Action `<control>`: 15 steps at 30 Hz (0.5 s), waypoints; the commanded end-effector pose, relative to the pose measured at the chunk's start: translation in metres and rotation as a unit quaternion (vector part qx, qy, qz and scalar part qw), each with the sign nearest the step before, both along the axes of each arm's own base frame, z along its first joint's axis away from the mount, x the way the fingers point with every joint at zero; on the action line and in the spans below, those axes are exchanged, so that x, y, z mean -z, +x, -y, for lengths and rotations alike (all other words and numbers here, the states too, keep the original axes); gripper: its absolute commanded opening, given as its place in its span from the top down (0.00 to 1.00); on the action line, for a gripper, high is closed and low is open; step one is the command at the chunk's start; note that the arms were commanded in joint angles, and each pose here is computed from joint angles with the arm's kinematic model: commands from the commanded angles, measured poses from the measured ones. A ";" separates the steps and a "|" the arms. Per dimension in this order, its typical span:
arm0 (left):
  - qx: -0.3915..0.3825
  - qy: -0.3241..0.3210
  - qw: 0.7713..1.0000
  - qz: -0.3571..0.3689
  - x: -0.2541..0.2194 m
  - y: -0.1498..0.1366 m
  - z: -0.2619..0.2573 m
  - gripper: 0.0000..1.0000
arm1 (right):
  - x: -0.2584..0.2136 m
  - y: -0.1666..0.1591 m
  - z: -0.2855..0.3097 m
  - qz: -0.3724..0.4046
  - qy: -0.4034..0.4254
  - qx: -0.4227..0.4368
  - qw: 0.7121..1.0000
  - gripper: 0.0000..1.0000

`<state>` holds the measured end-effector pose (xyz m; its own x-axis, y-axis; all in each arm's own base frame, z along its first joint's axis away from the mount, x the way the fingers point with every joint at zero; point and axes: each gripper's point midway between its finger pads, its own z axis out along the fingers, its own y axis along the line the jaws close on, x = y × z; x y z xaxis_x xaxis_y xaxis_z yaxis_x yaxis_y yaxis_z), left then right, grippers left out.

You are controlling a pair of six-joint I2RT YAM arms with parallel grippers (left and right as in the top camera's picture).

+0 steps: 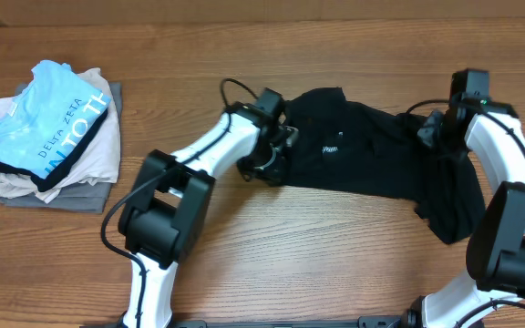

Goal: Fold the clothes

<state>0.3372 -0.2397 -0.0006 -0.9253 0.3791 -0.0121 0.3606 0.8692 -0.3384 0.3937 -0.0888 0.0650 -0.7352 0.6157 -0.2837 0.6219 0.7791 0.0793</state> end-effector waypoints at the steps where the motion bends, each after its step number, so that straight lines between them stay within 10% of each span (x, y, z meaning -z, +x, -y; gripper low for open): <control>1: -0.063 0.131 0.989 -0.013 0.027 0.011 -0.083 0.96 | -0.054 0.014 0.051 0.062 -0.072 0.053 0.994 0.96; 15: -0.153 0.128 0.980 0.013 -0.015 0.039 -0.160 0.96 | -0.063 0.014 0.086 0.077 -0.093 0.069 0.990 0.88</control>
